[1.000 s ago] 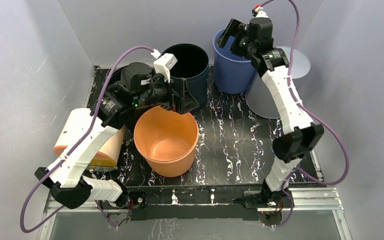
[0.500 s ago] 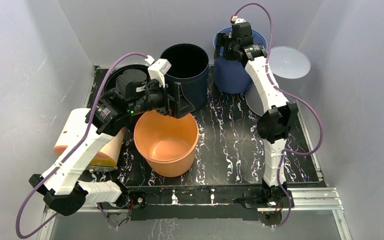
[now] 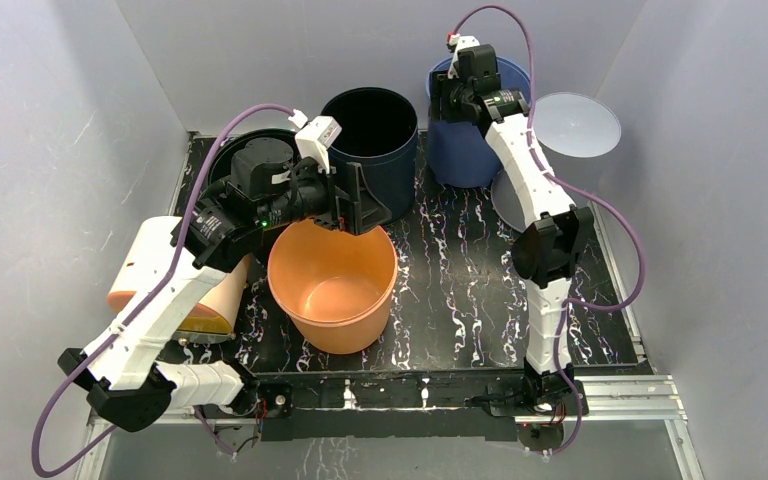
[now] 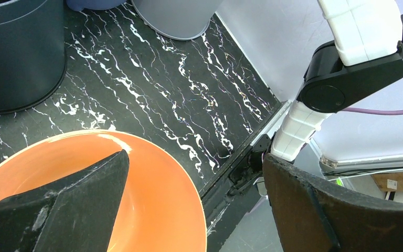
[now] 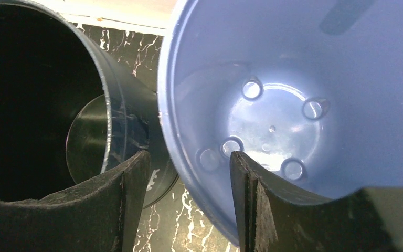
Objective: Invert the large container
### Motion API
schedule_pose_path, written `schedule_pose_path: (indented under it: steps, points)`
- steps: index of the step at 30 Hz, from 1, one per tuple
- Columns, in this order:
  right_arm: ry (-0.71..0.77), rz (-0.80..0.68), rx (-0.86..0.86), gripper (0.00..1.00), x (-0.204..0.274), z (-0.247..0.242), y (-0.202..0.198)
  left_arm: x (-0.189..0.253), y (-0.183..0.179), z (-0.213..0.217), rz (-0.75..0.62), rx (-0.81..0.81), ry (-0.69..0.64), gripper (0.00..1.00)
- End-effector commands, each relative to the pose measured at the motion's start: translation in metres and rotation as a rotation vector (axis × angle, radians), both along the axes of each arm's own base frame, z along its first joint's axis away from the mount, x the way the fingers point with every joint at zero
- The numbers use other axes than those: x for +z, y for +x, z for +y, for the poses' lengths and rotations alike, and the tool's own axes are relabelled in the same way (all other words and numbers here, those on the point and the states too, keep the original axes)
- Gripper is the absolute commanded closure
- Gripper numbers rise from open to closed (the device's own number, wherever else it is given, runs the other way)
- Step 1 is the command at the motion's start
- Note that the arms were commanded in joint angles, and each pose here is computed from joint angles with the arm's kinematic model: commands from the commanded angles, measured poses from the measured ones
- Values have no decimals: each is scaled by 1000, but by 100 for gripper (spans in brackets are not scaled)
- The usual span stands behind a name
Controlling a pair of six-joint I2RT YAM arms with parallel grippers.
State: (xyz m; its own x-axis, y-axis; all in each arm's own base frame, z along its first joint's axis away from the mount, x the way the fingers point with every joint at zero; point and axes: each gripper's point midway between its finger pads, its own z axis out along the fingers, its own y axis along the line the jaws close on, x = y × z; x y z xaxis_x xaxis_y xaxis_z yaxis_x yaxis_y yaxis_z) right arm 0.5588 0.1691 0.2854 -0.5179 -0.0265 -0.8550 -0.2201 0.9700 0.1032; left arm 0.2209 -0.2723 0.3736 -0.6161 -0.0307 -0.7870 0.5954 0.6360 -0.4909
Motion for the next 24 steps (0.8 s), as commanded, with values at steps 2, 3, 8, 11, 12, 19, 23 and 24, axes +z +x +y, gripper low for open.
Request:
schedule_pose_path:
  steps: [2,3,8,11,12,19,23,24]
  points:
    - [-2,-93,55,44,24,23,5,16,-4,6,-33,13,-39,2]
    - [-2,-94,59,44,24,25,4,16,-5,6,-32,12,-39,2]
    - [1,-109,73,51,28,33,5,14,-5,6,-29,9,-35,1]
    - [5,-112,78,60,29,36,5,15,-5,5,-31,7,-38,2]
    - [7,-115,78,64,30,37,4,14,-5,5,-30,7,-38,2]
    - [38,-157,104,84,57,47,-9,11,-5,4,-26,3,-36,2]
    - [65,-185,124,90,77,55,-22,8,-4,1,-19,-8,-38,2]
    - [70,-189,128,93,82,58,-27,7,-4,0,-17,-12,-39,2]
